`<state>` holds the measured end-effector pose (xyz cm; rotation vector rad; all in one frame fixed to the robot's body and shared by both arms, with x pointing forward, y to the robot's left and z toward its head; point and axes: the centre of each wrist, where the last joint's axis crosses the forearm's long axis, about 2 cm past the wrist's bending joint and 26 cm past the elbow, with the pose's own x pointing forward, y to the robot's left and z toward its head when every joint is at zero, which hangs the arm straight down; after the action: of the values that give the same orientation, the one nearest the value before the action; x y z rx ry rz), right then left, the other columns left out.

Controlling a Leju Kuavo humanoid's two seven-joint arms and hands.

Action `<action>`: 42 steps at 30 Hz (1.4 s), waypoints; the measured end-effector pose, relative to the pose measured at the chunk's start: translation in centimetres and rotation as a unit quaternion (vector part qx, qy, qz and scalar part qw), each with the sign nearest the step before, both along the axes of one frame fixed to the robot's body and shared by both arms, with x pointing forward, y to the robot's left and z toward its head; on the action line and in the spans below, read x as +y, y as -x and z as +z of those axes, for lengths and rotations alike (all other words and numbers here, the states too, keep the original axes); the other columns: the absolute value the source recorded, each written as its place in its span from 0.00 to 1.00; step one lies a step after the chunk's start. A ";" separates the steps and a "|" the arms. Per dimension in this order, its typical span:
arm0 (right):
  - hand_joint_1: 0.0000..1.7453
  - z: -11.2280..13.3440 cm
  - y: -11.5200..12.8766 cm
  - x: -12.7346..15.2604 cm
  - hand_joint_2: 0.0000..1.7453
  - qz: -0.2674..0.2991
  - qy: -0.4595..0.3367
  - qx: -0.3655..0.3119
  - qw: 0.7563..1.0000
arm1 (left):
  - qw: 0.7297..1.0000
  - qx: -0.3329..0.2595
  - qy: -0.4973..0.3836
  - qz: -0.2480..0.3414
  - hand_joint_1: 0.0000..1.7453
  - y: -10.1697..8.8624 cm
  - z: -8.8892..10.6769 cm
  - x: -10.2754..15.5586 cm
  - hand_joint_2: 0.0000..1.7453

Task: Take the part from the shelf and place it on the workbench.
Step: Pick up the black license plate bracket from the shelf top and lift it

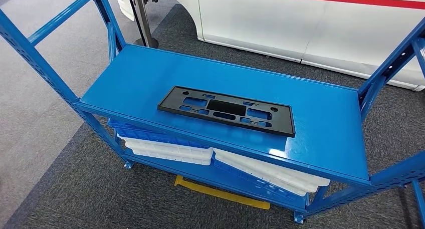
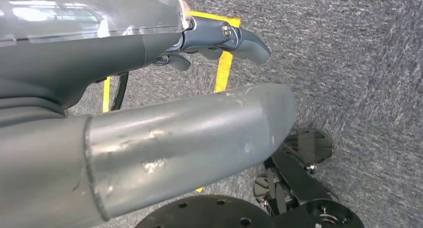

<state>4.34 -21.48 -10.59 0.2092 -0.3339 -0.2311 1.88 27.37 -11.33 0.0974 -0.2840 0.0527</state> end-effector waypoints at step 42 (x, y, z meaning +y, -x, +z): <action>0.00 0.5 -0.4 2.7 0.00 0.088 -0.001 0.002 0.996 | 0.997 0.049 0.001 0.058 0.00 0.0 0.0 0.5 1.00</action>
<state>4.71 -18.81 -10.09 0.2393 -0.3102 -0.0574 1.85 27.90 -11.35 0.1141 -0.1798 0.1630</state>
